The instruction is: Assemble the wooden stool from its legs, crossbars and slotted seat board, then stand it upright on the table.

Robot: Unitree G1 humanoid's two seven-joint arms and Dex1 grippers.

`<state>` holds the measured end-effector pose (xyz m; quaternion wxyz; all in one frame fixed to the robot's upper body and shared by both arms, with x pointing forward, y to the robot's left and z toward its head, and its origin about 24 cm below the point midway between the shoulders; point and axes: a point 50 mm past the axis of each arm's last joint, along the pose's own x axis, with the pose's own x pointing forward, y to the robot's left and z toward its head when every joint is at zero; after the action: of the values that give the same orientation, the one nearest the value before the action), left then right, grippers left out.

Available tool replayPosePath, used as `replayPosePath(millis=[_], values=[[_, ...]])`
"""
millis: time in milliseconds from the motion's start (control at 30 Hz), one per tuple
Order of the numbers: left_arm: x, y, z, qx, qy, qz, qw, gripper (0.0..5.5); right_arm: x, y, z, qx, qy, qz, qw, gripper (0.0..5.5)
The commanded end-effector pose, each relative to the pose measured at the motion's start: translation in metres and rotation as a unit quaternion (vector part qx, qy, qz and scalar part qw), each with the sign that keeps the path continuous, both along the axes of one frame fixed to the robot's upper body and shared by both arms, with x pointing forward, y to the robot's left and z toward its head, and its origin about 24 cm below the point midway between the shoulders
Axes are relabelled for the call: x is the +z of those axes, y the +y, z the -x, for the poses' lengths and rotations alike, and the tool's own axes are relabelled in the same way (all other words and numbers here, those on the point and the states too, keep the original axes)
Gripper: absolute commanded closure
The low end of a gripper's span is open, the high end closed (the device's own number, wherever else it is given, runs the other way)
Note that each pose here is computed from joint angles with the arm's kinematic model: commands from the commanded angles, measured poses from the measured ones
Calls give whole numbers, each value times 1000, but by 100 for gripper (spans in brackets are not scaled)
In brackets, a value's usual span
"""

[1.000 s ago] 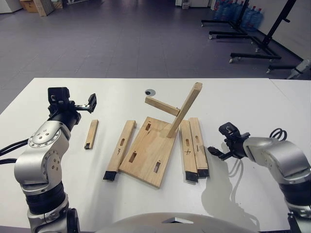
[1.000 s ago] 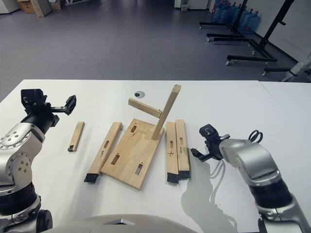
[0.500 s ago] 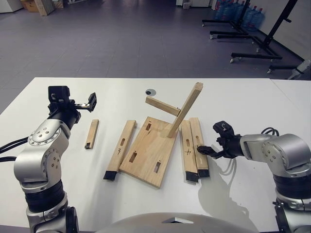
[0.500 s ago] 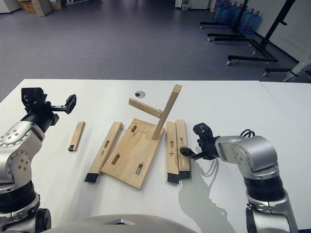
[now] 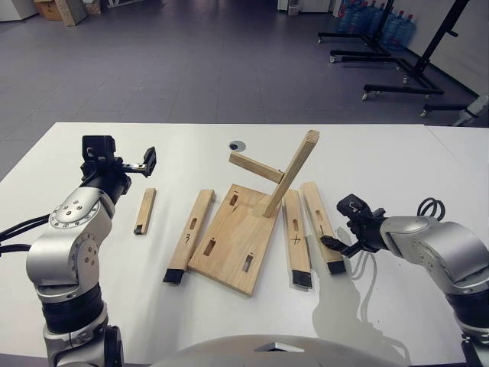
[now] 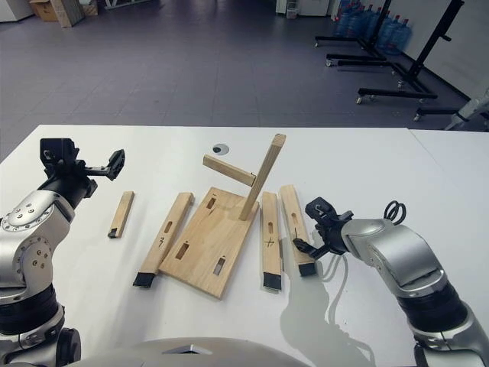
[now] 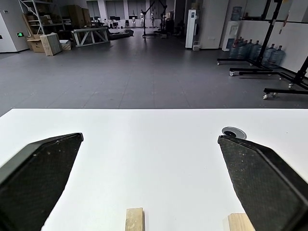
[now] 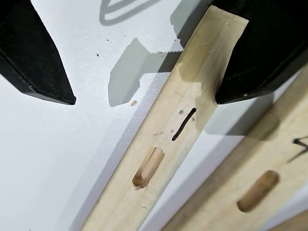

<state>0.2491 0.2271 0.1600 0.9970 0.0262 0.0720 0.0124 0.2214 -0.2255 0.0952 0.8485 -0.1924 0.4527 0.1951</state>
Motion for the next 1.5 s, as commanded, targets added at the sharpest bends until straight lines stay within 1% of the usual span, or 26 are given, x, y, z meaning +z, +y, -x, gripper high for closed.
replayPosePath(millis=[33, 100, 167, 233, 367, 433, 633, 833, 933, 1133, 1300, 1367, 1433, 1500], values=[[1, -2, -3, -1, -4, -7, 1000, 35, -3, -13, -6, -29, 17, 1, 999, 15], [1, -2, -3, -2, -3, -9, 1000, 35, 17, -12, -21, -48, 0, -52, 997, 15], [1, -2, -3, -2, -3, -9, 1000, 35, 40, -15, -36, -54, -25, -76, 995, 15], [2, -2, -4, -3, -4, -10, 1000, 35, 54, -16, -45, -57, -43, -83, 994, 15], [2, -2, -4, -4, -5, -12, 1000, 35, 65, -11, -49, -58, -46, -97, 993, 15], [2, -2, -4, -3, -4, -13, 1000, 35, 56, -5, -43, -54, -29, -94, 994, 15], [1, 0, -3, -1, -1, -13, 1000, 35, 13, 4, -15, -82, 26, -94, 992, 15], [1, -1, -4, 1, 0, -13, 1000, 35, -18, 7, -6, -119, 45, -80, 989, 15], [1, -2, -5, 4, 3, -16, 1000, 35, -24, 4, -2, -131, 51, -69, 988, 63], [4, 7, -7, 40, 0, -29, 999, 35, -24, 0, 2, -133, 62, -61, 987, 173], [3, 9, -8, 52, 1, -37, 998, 35, -26, -2, 6, -137, 76, -54, 986, 254], [2, 10, -8, 55, 2, -36, 998, 35, -27, -5, 5, -143, 75, -50, 986, 284], [2, 11, -9, 56, 3, -35, 998, 35, -26, -8, 2, -149, 68, -52, 985, 326], [1, 12, -9, 55, 5, -32, 998, 35, -20, -11, -7, -156, 51, -63, 984, 349]])
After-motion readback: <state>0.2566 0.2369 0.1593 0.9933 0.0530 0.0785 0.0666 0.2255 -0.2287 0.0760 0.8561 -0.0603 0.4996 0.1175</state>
